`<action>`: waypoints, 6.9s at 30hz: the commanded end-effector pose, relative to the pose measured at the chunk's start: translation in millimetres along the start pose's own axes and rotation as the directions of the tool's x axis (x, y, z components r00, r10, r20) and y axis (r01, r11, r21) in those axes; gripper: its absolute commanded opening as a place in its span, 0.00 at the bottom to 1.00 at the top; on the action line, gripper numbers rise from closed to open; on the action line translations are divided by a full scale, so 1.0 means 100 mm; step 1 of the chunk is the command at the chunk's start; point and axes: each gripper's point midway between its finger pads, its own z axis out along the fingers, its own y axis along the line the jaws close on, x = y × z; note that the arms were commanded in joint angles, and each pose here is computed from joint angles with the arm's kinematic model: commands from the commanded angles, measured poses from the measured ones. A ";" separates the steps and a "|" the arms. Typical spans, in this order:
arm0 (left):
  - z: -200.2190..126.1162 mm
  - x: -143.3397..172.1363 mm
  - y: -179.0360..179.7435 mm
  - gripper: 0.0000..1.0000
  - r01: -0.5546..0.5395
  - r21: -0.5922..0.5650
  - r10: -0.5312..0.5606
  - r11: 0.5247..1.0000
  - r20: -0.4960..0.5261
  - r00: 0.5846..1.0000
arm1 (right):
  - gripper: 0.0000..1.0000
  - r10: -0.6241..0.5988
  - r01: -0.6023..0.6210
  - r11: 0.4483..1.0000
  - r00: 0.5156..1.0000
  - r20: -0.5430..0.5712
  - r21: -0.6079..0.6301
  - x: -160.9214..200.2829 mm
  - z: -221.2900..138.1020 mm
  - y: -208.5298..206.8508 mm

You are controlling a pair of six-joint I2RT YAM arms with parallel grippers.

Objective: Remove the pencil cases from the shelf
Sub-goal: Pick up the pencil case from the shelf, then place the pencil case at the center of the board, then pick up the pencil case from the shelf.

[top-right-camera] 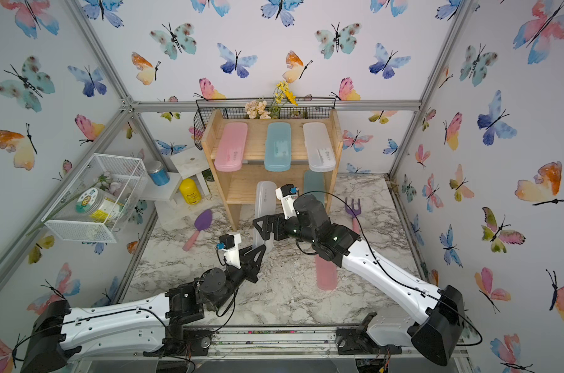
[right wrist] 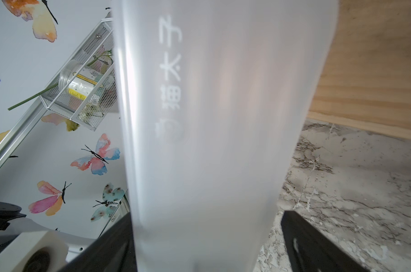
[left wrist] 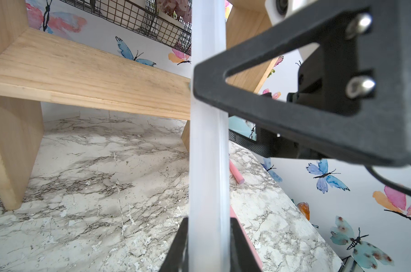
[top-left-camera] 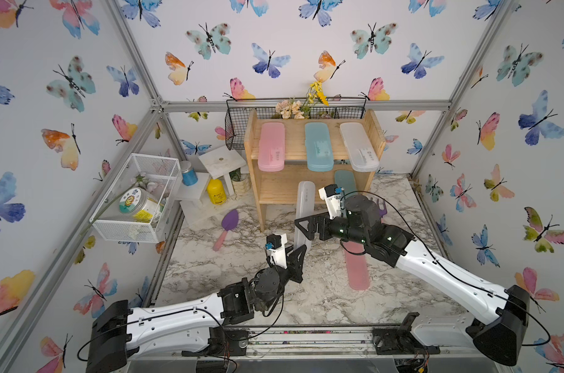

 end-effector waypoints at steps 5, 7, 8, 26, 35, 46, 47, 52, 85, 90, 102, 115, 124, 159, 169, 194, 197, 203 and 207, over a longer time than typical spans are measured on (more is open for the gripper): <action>-0.05 -0.12 -0.12 0.03 0.035 0.064 -0.037 0.997 0.027 0.999 | 0.94 -0.015 0.016 0.995 1.000 0.012 -0.097 -0.06 0.04 0.19; -0.06 -0.11 -0.10 0.06 0.039 0.063 -0.041 0.997 0.027 0.999 | 0.89 -0.017 0.018 0.996 1.000 0.014 -0.089 -0.07 0.03 0.19; -0.07 -0.12 -0.09 0.09 0.041 0.062 -0.043 0.997 0.029 0.999 | 0.87 -0.018 0.019 0.996 1.000 0.013 -0.082 -0.07 0.03 0.17; -0.35 -0.11 0.77 0.88 0.145 -0.317 -0.121 0.937 0.095 0.988 | 0.81 0.002 0.119 0.937 0.939 -0.345 0.329 1.07 -0.05 -0.93; -0.48 -0.14 0.95 0.90 0.159 -0.367 -0.120 0.917 0.128 0.984 | 0.82 0.185 0.114 0.843 0.856 -0.482 0.526 1.97 -0.08 -1.61; -0.44 -0.04 1.00 0.92 0.161 -0.378 -0.131 0.911 0.105 0.986 | 0.84 0.284 0.064 0.774 0.854 -0.437 0.629 1.91 0.03 -2.05; -0.44 -0.04 1.01 0.92 0.163 -0.379 -0.134 0.911 0.103 0.986 | 0.84 0.288 0.062 0.771 0.854 -0.433 0.634 1.90 0.03 -2.07; -0.41 -0.01 1.05 0.92 0.178 -0.380 -0.152 0.908 0.097 0.984 | 0.85 0.300 0.046 0.765 0.857 -0.419 0.642 1.85 0.08 -2.15; 0.76 -0.23 -0.11 1.00 0.411 0.071 -0.385 0.909 -0.238 0.892 | 0.99 0.160 -0.007 0.778 0.969 -0.187 0.628 1.12 -0.97 -1.62; 1.05 -0.13 -0.24 1.00 0.437 0.105 -0.395 0.893 -0.279 0.875 | 0.99 0.140 -0.014 0.773 0.979 -0.149 0.634 0.95 -1.08 -1.55; 1.62 0.02 -0.63 0.99 0.583 0.267 -0.449 0.767 -0.426 0.785 | 0.99 -0.003 -0.022 0.757 0.999 0.038 0.653 -0.06 -1.50 -1.30; 1.94 0.10 -0.47 0.90 0.688 0.280 -0.545 0.669 -0.444 0.711 | 0.99 -0.031 -0.042 0.773 0.994 0.105 0.633 -0.46 -1.62 -1.29; 2.13 0.09 -0.48 0.72 0.710 0.291 -0.564 0.642 -0.448 0.694 | 0.99 -0.048 -0.040 0.774 0.991 0.121 0.632 -0.59 -1.65 -1.29; 1.03 0.26 0.24 0.12 0.479 0.161 -0.430 0.863 -0.263 0.864 | 0.99 0.035 -0.025 0.952 0.999 -0.029 0.304 -0.26 -0.94 -1.05; 0.53 0.16 0.25 0.10 0.376 0.118 -0.350 0.919 -0.195 0.916 | 0.99 0.016 0.004 0.975 0.996 -0.087 0.223 0.01 -0.35 -0.65; 0.30 0.11 0.26 0.10 0.376 0.131 -0.352 0.917 -0.173 0.920 | 0.99 -0.021 0.041 0.987 0.992 -0.128 0.154 0.03 0.33 -0.40; 0.30 0.11 0.27 0.10 0.375 0.130 -0.352 0.918 -0.173 0.920 | 0.99 -0.018 0.039 0.988 0.991 -0.134 0.151 0.05 0.37 -0.41; 0.31 0.12 0.25 0.11 0.371 0.134 -0.346 0.919 -0.181 0.921 | 0.99 -0.017 0.039 0.988 0.989 -0.147 0.151 0.11 0.43 -0.45; 0.31 0.14 0.24 0.11 0.370 0.137 -0.343 0.919 -0.187 0.920 | 0.93 -0.019 0.038 0.989 0.990 -0.138 0.142 0.10 0.44 -0.44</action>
